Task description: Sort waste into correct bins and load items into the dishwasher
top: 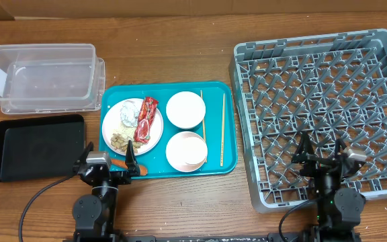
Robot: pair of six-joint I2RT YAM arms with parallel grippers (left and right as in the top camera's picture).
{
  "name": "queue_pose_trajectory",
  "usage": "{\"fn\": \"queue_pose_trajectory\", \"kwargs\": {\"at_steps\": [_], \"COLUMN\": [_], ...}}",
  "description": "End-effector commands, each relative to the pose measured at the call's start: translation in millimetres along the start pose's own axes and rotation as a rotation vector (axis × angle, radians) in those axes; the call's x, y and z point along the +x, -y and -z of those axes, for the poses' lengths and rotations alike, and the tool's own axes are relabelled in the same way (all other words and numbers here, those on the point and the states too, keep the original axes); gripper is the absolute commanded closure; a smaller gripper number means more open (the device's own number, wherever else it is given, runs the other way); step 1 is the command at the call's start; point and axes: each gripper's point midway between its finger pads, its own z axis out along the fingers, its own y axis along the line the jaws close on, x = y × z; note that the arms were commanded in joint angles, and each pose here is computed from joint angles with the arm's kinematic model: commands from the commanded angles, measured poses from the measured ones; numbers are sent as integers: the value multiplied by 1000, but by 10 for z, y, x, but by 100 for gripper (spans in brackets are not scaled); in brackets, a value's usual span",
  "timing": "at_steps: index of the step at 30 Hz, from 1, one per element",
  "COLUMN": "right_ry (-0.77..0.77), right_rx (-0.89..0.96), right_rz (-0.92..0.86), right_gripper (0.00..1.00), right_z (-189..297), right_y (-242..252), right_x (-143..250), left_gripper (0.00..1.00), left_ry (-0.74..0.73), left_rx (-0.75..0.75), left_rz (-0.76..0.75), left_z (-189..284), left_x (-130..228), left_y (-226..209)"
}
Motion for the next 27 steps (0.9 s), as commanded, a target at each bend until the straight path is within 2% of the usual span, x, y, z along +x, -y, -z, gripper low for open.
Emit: {"fn": "queue_pose_trajectory", "kwargs": {"at_steps": [1,8,12,17,18,19,24,27], "right_ry": [69,-26,-161,-442,-554,-601,-724,-769], "right_rx": [82,113,149,219,241,254,288,297], "right_rz": [-34,41,59,77,81,85,88,89], "right_gripper": [0,0,0,0,0,0,0,0], "right_z": [71,-84,-306,-491,-528,-541,-682,-731], "right_y": [33,-118,-164,-126,-109,-93,-19,12], "right_x": [-488,-991,-1120,-946,-839,-787,-532,-404], "left_gripper": [0,0,0,0,0,0,0,0], "left_ry": [34,-139,-283,-515,-599,-639,-770,-814], "left_rx": [-18,-27,-25,-15,-17,-19,-19,65], "left_rz": [-23,-101,-102,-99,-98,-98,-67,-23], "left_z": [35,-272,-591,-864,-927,-955,-1015,-1041], "left_x": [-341,-512,-615,-638,-640,-641,-529,-401], "left_y": [-6,15,47,93,100,100,121,272]}}
